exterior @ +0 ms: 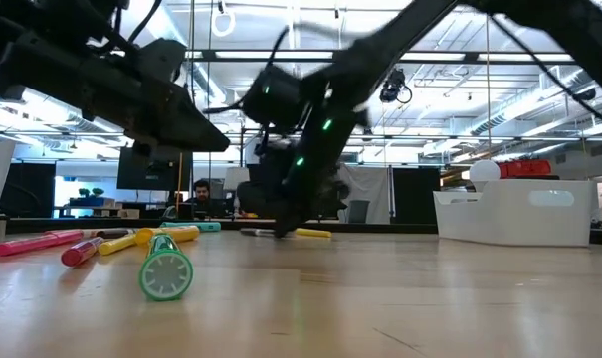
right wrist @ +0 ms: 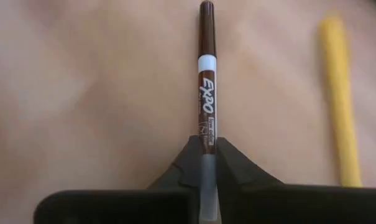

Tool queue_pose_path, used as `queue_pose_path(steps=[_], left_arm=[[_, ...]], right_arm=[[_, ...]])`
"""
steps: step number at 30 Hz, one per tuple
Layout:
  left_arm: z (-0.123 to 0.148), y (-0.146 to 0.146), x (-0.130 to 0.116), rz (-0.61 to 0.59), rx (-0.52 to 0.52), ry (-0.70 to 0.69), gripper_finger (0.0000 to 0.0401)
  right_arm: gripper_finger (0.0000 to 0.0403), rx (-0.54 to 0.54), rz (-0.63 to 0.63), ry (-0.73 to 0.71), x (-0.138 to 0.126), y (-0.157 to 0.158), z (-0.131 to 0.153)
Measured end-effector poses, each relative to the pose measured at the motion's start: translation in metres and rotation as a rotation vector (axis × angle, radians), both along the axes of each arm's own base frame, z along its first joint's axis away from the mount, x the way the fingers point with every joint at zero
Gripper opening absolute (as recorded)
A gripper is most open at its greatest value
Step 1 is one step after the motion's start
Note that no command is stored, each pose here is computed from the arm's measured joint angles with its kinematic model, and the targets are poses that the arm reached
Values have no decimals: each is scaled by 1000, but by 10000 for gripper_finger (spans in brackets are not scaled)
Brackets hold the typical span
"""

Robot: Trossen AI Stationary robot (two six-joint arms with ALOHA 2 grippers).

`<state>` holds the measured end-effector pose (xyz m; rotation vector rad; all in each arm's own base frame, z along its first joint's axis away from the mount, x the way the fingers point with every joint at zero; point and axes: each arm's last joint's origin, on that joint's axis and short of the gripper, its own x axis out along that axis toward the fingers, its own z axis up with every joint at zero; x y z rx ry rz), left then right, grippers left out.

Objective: Pick & Place Markers
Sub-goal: Put the brown marker into the gray bin

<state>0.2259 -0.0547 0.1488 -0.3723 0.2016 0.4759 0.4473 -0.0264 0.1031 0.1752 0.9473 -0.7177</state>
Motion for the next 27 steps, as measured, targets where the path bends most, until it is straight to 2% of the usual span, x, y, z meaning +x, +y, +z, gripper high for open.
queue_pose_path(steps=[4, 9, 13, 16, 19, 21, 23, 25, 27], left_arm=[[2, -8, -2, -15, 14, -17, 46], [2, -15, -5, -3, 35, -21, 46], [2, -19, -6, -14, 55, -14, 46], [2, -19, -7, -24, 80, -3, 46], [2, -20, -7, -26, 86, -1, 46], [2, -20, -7, -30, 97, 4, 46], [2, -20, -7, -31, 103, 8, 46], [2, -20, -7, -31, 104, 11, 46], [2, -20, -7, -31, 104, 11, 46]], right_arm=[[15, 54, 57, 132, -24, 42, 31], [15, 108, 85, 182, -69, 111, 90], [13, 305, 109, 175, -120, 167, 138], [12, 543, 87, 232, -164, 197, 171], [12, 802, -76, 347, -215, 225, 198], [12, 906, -241, 437, -248, 240, 212], [12, 939, -411, 502, -276, 252, 220], [12, 913, -581, 542, -297, 261, 222], [12, 885, -684, 560, -309, 268, 221]])
